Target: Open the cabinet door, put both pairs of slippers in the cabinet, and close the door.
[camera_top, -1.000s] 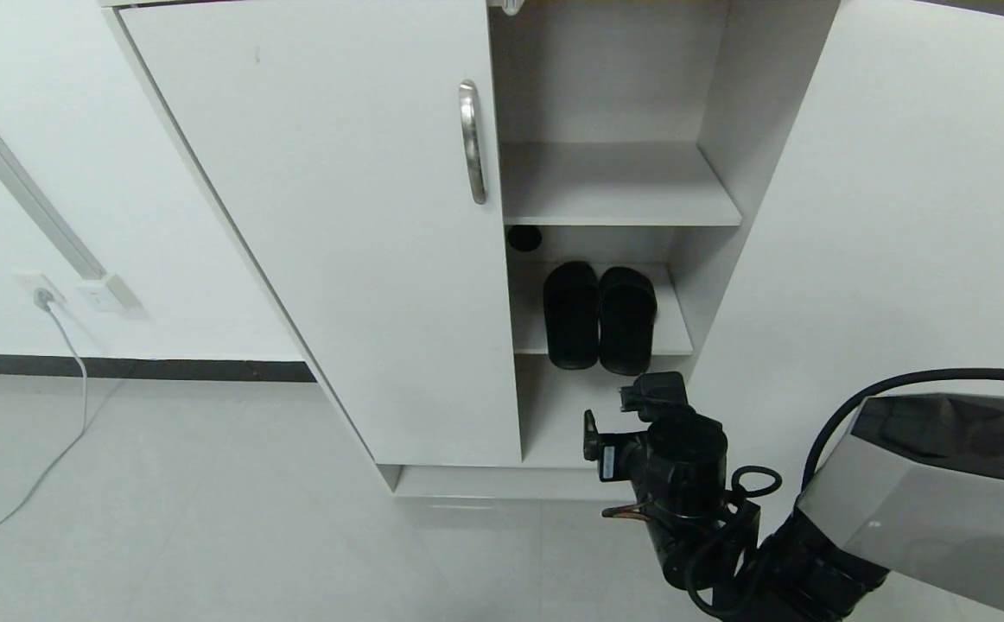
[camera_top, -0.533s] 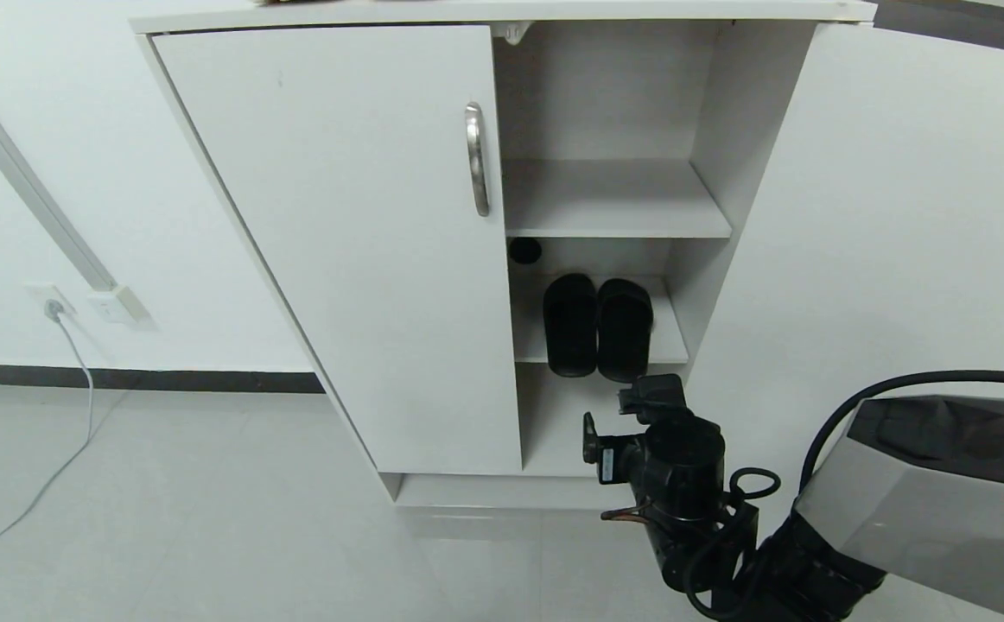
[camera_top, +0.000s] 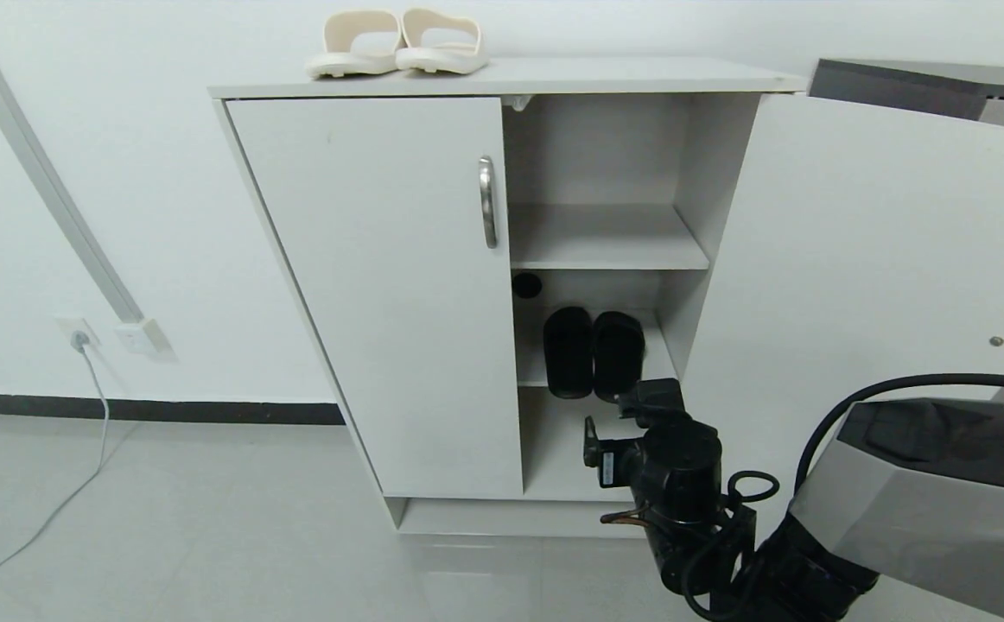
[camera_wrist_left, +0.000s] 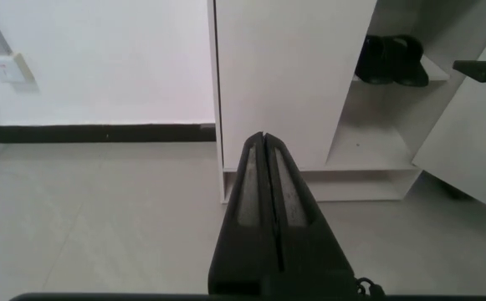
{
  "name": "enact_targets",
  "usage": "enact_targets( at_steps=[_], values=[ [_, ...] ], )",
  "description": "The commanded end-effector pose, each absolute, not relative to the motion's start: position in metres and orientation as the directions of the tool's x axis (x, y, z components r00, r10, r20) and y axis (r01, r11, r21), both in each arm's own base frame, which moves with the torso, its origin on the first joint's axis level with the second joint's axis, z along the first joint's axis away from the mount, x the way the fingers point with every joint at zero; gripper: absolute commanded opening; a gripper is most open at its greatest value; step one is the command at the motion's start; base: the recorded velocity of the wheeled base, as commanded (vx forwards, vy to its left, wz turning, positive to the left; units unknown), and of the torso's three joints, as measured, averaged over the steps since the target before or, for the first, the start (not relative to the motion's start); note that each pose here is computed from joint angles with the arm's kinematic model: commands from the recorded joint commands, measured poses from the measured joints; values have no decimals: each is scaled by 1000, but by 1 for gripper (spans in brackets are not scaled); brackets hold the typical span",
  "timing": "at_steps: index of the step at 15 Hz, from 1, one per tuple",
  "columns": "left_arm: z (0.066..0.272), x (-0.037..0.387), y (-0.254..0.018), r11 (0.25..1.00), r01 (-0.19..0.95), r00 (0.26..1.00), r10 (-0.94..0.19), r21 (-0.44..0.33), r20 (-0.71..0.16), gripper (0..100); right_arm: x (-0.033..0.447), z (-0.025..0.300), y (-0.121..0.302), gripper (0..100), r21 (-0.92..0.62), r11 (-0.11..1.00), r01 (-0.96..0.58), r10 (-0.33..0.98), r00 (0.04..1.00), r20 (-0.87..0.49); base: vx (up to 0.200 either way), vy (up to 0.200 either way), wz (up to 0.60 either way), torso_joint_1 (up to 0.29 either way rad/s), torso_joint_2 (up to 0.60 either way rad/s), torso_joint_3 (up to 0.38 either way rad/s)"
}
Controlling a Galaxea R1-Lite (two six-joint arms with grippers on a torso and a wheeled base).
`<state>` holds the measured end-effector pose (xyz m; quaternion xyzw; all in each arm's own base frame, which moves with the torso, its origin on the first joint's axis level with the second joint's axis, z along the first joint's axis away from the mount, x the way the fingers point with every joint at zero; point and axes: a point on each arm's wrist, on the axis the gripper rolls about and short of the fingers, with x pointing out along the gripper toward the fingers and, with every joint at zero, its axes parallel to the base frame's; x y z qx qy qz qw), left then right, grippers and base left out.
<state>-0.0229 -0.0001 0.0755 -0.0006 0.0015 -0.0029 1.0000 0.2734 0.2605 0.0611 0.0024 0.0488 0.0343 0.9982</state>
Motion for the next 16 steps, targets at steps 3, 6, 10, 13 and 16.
enact_targets(
  at_steps=[3, 6, 10, 13, 16],
  values=[
    [75, -23, 0, 1000, 2, 1000, -2, 2, -6, 0, 276, 59, 257, 100, 3, 998, -58, 58, 993, -103, 0, 0, 0, 2, 4, 203],
    [75, -23, 0, 1000, 2, 1000, -2, 0, -6, 0, 274, 57, 256, 100, -3, 998, -59, 59, 992, -110, 0, 0, 0, 0, 2, 58],
    [75, -23, 0, 1000, 2, 1000, -2, -3, -6, 0, 274, 56, 255, 100, -6, 998, -58, 57, 992, -111, 0, 0, 0, 0, 0, 0],
    [75, -23, 0, 1000, 0, 1000, 0, -3, -6, 0, 274, 57, 255, 100, -10, 998, -61, 60, 993, -97, 0, 0, 0, 0, 0, 0],
    [75, -23, 0, 1000, 0, 1000, 0, -3, -6, 0, 273, 57, 254, 100, -10, 998, -61, 60, 993, -97, 0, 0, 0, 0, 0, 0]
  ],
)
